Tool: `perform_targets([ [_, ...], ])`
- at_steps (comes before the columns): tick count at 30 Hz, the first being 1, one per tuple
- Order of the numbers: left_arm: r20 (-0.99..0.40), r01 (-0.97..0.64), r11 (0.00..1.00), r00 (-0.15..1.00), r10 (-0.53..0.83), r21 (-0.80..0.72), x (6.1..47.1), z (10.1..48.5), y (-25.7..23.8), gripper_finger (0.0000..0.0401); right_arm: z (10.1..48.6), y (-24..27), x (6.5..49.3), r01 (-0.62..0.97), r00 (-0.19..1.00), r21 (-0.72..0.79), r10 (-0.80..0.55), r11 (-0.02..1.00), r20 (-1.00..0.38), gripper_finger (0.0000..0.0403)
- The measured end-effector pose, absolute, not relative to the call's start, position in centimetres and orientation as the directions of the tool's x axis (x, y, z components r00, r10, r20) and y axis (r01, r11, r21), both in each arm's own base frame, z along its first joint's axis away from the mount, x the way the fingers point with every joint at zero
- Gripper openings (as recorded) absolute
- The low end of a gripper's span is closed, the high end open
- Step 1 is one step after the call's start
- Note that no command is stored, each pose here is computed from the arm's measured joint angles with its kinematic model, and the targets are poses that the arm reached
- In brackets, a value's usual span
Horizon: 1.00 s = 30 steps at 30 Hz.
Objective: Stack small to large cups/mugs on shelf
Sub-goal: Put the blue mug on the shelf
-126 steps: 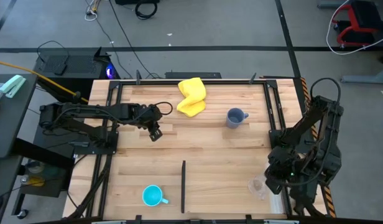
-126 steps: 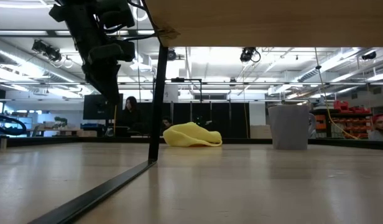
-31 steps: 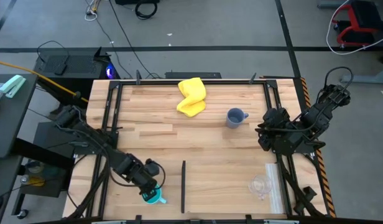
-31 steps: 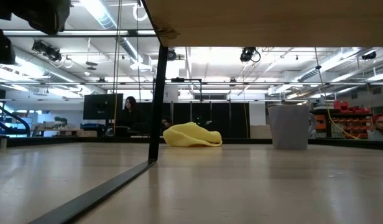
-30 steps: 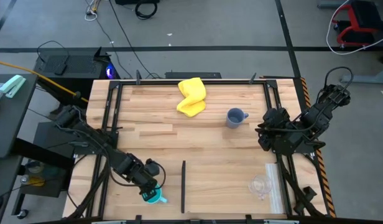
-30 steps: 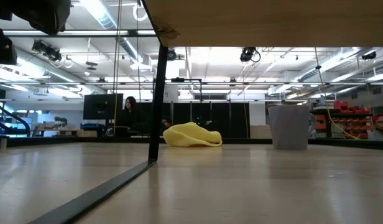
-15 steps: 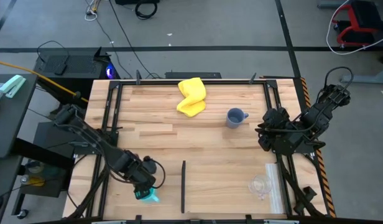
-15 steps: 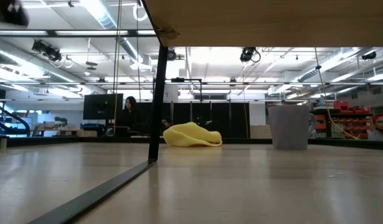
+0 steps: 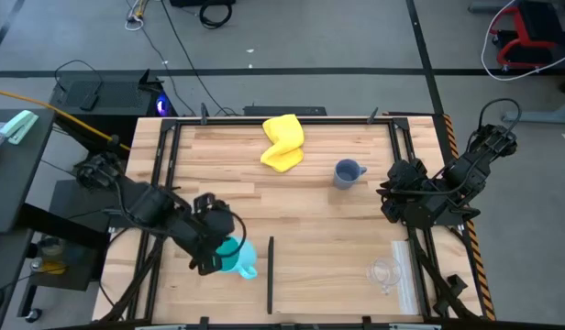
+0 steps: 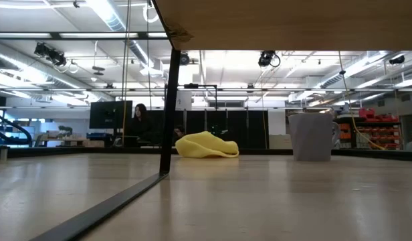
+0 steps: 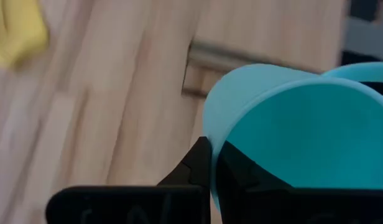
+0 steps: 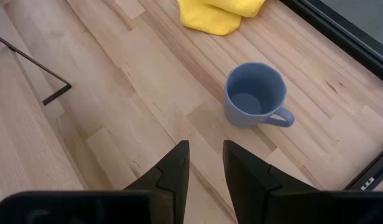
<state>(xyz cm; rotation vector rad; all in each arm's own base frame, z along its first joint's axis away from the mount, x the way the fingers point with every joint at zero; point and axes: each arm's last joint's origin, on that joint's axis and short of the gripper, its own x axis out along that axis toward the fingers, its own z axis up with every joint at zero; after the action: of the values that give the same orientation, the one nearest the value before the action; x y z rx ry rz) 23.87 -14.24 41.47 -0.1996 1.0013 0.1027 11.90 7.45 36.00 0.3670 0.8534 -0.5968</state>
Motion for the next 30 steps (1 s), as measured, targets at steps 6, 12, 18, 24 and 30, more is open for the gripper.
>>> perform_targets([
  [6, -0.787, -0.077, 0.996, 0.617, 0.006, -0.052, 26.2, 44.0, -13.1, 0.0011, 36.0, 7.5, 11.9, 0.626, 0.511, 0.069, -0.341, 0.777, -0.789, 0.0105],
  [12, -0.784, 0.015, 1.0, 0.62, 0.008, 0.022, 30.0, 44.1, -12.5, 0.0011, 36.0, 7.5, 11.9, 0.626, 0.511, 0.07, -0.341, 0.777, -0.789, 0.0103],
  [18, -0.809, 0.123, 0.992, 0.586, -0.043, 0.037, 33.9, 42.9, -12.1, 0.0011, 36.0, 7.5, 11.9, 0.631, 0.511, 0.074, -0.341, 0.773, -0.789, 0.0103],
  [24, -0.856, 0.18, 0.983, 0.513, -0.064, 0.034, 36.9, 40.1, -12.0, 0.0013, 36.0, 7.5, 11.9, 0.631, 0.511, 0.074, -0.341, 0.772, -0.789, 0.0103],
  [30, -0.882, 0.22, 0.975, 0.465, -0.076, 0.032, 38.6, 37.9, -12.4, 0.0011, 36.0, 7.5, 11.9, 0.631, 0.511, 0.074, -0.342, 0.772, -0.789, 0.0101],
])
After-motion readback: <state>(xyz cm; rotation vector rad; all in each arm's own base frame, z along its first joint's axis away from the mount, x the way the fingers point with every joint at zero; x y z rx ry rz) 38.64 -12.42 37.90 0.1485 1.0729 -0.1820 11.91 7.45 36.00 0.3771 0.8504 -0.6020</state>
